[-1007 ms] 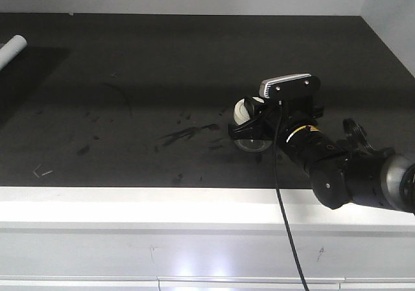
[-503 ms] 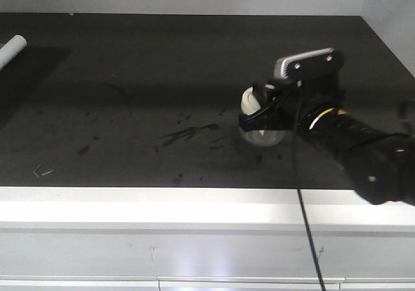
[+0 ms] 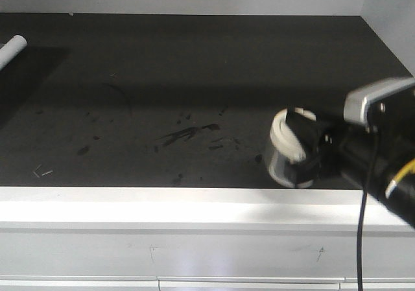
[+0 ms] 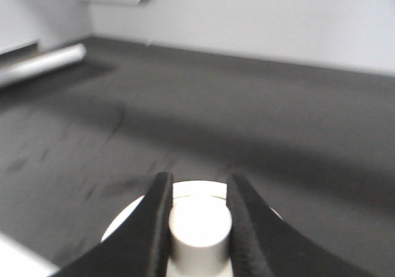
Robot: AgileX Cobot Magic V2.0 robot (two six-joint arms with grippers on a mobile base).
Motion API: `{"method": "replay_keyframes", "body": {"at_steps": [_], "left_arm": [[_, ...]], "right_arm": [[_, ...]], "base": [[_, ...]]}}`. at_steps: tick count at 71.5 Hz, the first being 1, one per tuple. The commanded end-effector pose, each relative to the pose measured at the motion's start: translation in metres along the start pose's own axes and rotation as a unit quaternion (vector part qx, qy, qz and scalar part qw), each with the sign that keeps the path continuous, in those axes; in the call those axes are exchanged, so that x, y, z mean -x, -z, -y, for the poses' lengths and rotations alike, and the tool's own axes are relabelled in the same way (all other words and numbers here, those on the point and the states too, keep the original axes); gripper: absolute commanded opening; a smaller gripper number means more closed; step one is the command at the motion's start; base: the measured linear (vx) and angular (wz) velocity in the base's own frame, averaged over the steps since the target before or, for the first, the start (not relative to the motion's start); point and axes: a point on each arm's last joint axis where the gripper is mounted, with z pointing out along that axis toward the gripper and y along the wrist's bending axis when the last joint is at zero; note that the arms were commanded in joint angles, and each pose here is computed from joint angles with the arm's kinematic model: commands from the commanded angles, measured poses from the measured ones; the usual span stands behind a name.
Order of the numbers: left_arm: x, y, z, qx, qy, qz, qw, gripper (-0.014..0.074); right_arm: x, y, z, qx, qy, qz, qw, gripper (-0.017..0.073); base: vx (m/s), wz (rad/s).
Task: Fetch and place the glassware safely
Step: 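Close the right gripper on the lid knob and lift the jar, then drive the base to the other black bench holding the jar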
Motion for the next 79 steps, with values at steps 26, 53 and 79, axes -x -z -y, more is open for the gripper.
{"method": "replay_keyframes", "body": {"at_steps": [26,53,79], "left_arm": [[0.015,0.001,0.003,-0.012,0.005,0.046,0.999,-0.0007],[0.015,0.001,0.003,-0.012,0.005,0.046,0.999,-0.0007],[0.015,0.001,0.003,-0.012,0.005,0.046,0.999,-0.0007]], "right_arm": [[-0.003,0.017,-0.041,0.227,0.01,0.026,0.974,-0.0001],[0.0,0.019,-0.044,0.248,0.008,0.042,0.968,-0.0001],[0.0,0.019,-0.044,0.248,0.008,0.042,0.968,-0.0001]], "base": [[0.0,0.0],[0.0,0.0],[0.0,0.0]]}}
